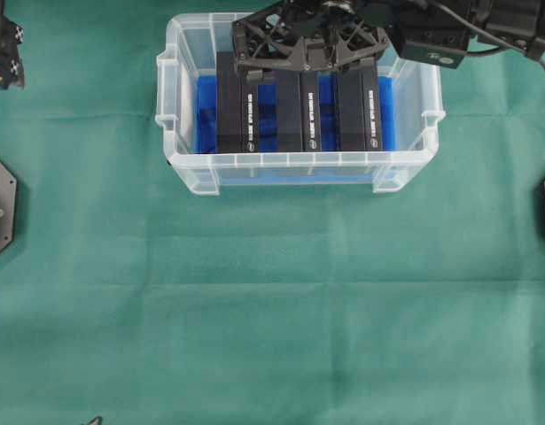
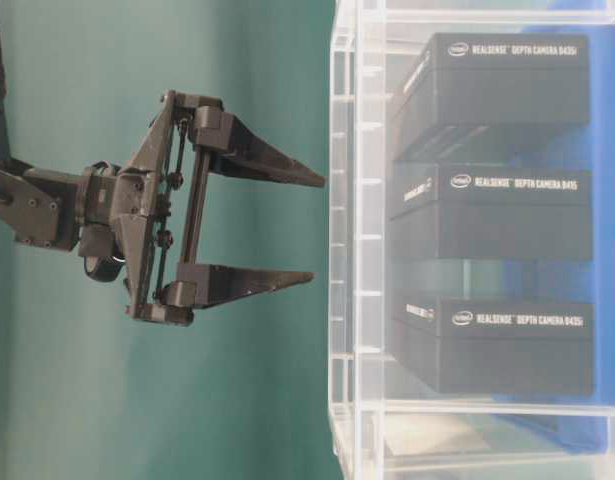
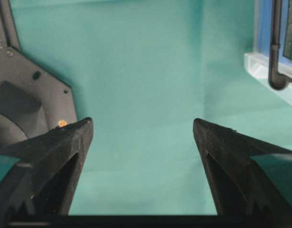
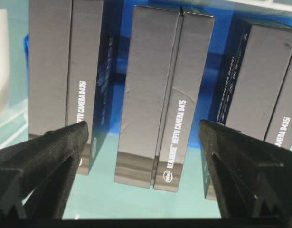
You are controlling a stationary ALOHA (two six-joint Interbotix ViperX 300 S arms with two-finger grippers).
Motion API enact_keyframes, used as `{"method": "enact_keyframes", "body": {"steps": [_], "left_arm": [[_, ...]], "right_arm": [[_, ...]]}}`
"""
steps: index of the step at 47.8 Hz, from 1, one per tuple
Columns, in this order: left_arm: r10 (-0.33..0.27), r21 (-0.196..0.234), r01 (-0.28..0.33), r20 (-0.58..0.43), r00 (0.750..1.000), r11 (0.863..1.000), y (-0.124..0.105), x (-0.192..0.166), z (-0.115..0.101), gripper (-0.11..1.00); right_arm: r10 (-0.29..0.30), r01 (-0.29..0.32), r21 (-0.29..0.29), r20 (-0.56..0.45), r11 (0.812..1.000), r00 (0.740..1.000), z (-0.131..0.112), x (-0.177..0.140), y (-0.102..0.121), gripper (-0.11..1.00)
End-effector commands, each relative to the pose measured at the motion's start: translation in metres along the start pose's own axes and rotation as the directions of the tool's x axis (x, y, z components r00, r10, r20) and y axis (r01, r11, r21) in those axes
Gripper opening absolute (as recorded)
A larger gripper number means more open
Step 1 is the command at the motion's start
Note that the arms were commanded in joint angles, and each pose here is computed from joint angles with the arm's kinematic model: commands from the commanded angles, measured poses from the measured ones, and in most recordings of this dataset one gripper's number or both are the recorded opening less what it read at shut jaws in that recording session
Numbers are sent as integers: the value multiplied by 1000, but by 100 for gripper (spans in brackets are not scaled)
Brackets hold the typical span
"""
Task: Take out the box from the case.
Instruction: 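Lower the open right gripper around the middle black box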
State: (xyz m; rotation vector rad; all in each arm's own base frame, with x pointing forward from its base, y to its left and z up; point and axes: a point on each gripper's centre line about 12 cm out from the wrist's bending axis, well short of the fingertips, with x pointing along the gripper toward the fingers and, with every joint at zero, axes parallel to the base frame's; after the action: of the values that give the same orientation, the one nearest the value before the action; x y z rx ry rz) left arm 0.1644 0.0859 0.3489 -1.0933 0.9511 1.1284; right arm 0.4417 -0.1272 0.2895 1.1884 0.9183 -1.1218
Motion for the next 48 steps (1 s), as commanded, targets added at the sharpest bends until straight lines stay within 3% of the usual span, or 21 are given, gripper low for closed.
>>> {"method": "enact_keyframes", "body": {"steps": [1, 21, 48], "left_arm": [[-23, -2, 23, 11, 1000, 1000, -2, -7, 2, 86], [-22, -4, 22, 11, 1000, 1000, -2, -6, 2, 86], [-23, -6, 23, 11, 1000, 1000, -2, -7, 2, 86]], "right_arm": [[40, -40, 1, 10, 999, 999, 2, -16, 3, 94], [28, -28, -1, 10, 1000, 1000, 1, -12, 1, 94], [-28, 29, -15, 23, 999, 999, 0, 17, -5, 94]]}}
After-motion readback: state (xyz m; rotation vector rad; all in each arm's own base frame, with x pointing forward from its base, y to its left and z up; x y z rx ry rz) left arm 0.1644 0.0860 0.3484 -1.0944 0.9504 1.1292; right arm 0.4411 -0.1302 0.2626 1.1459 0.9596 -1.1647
